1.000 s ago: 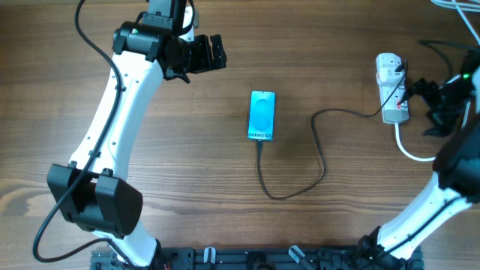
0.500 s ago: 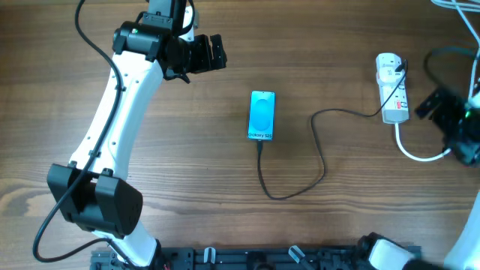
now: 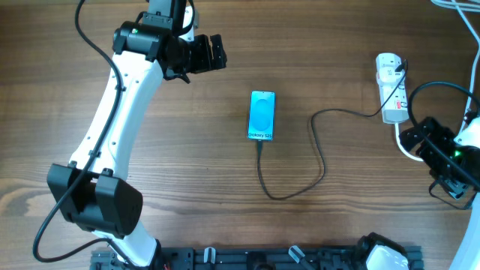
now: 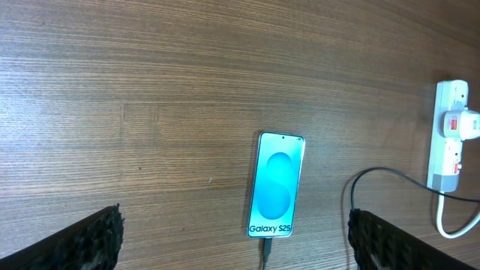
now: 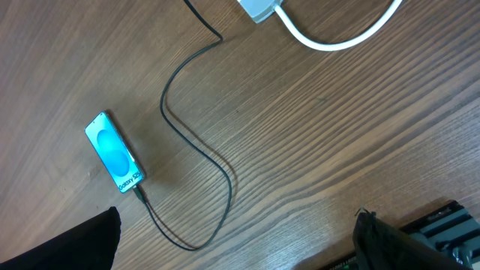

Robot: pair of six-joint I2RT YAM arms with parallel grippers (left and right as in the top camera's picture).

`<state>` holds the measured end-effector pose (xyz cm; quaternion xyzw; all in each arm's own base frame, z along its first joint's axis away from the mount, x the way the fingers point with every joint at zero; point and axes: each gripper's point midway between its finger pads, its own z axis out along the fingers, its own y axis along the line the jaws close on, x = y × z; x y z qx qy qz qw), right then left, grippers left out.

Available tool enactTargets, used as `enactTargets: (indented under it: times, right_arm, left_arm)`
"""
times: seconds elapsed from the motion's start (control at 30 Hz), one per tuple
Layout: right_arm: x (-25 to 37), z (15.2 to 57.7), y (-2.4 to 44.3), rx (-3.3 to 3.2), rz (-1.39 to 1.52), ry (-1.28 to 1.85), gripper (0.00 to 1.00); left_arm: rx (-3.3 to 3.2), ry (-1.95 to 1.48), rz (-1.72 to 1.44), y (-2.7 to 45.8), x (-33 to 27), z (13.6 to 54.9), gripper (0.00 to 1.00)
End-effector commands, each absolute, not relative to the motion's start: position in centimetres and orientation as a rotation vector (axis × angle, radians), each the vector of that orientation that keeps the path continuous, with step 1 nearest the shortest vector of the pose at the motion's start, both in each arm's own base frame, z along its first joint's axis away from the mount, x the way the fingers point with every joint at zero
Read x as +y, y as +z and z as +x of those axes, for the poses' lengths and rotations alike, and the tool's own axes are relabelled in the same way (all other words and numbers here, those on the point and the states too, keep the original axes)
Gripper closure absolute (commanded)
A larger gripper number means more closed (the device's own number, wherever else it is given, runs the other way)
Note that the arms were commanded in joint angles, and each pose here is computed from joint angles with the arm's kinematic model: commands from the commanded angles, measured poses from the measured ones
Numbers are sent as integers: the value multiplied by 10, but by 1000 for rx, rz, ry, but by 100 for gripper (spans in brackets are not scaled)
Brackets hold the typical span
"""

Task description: Plug charger to phone and switch on socket

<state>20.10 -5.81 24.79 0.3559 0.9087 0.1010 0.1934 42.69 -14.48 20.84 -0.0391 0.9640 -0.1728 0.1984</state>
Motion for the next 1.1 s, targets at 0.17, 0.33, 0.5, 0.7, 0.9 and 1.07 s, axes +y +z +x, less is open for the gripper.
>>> enactTargets:
  times: [0.17, 0.33, 0.5, 0.7, 0.9, 1.07]
  right_arm:
    - [-63, 212, 235, 2592, 1023, 291, 0]
    - [-63, 214, 228, 2629, 1047, 307, 0]
    - [-65, 216, 225, 2645, 1023, 298, 0]
    - [-60, 218, 227, 2643, 996, 337, 0]
    - [-60, 232, 226, 2601, 926, 327, 0]
    - [-38, 251, 239, 2524, 674, 323, 0]
  left_arm:
    - [2708, -475, -131, 203, -142, 427, 0]
    - [2708, -475, -131, 203, -142, 427, 0]
    - [2708, -475, -131, 203, -142, 427, 0]
    - [2708, -475, -131, 203, -142, 427, 0]
    - [2708, -475, -131, 203, -142, 427, 0]
    - [2708, -475, -131, 203, -142, 427, 0]
